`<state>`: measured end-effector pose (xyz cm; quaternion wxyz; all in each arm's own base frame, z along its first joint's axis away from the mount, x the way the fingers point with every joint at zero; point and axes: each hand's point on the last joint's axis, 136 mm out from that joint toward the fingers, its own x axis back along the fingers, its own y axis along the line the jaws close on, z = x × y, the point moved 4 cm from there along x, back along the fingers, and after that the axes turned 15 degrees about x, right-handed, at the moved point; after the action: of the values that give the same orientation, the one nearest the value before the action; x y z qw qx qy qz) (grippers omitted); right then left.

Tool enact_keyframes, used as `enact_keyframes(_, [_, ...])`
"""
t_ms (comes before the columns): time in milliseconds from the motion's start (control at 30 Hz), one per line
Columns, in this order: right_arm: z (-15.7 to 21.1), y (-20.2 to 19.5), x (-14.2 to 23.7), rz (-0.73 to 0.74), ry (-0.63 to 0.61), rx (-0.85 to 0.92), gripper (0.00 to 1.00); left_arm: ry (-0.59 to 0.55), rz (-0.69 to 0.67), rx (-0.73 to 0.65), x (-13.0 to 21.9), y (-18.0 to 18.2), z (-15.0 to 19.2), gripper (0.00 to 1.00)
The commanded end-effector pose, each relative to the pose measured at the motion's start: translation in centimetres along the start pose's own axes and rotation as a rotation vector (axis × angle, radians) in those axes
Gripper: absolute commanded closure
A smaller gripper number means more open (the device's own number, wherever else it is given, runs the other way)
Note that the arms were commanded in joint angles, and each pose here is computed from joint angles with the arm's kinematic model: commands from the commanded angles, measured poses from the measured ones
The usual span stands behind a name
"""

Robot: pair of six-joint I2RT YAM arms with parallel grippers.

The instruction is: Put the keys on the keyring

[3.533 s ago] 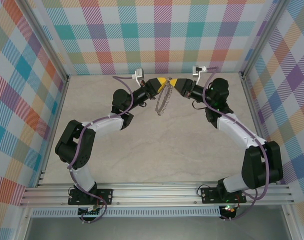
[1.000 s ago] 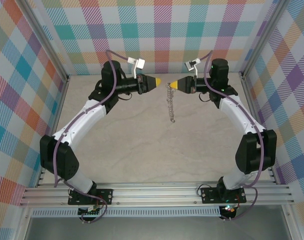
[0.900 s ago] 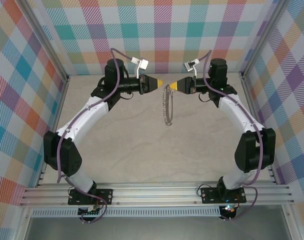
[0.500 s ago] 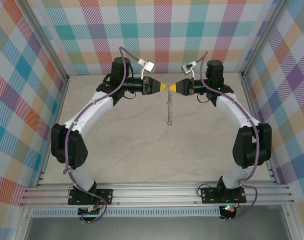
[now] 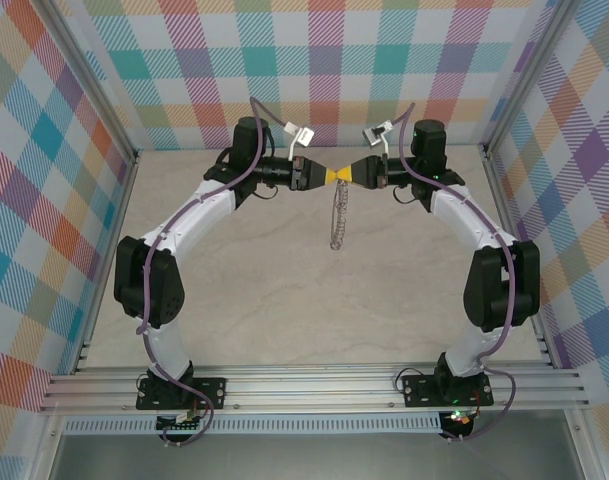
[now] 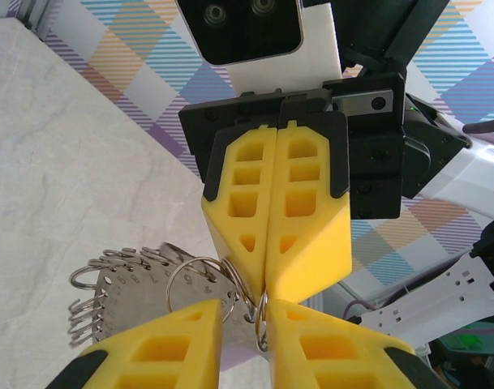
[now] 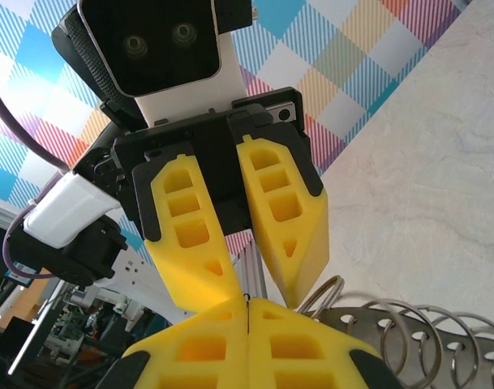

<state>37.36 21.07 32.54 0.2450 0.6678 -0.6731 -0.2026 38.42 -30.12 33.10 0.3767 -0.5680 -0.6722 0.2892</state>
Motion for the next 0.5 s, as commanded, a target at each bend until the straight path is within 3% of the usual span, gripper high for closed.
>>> enact_keyframes(0, [-0.5, 0.5, 0.2, -0.030, -0.004, 0.055, 1.00, 0.001, 0.048, -0.030, -0.3, -0.9, -0.7, 0.78])
enact_keyframes(467, [-0.4, -0.1, 0.2, -0.010, -0.016, 0.035, 1.00, 0.030, 0.092, -0.044, -1.8, -2.4, 0.1, 0.84])
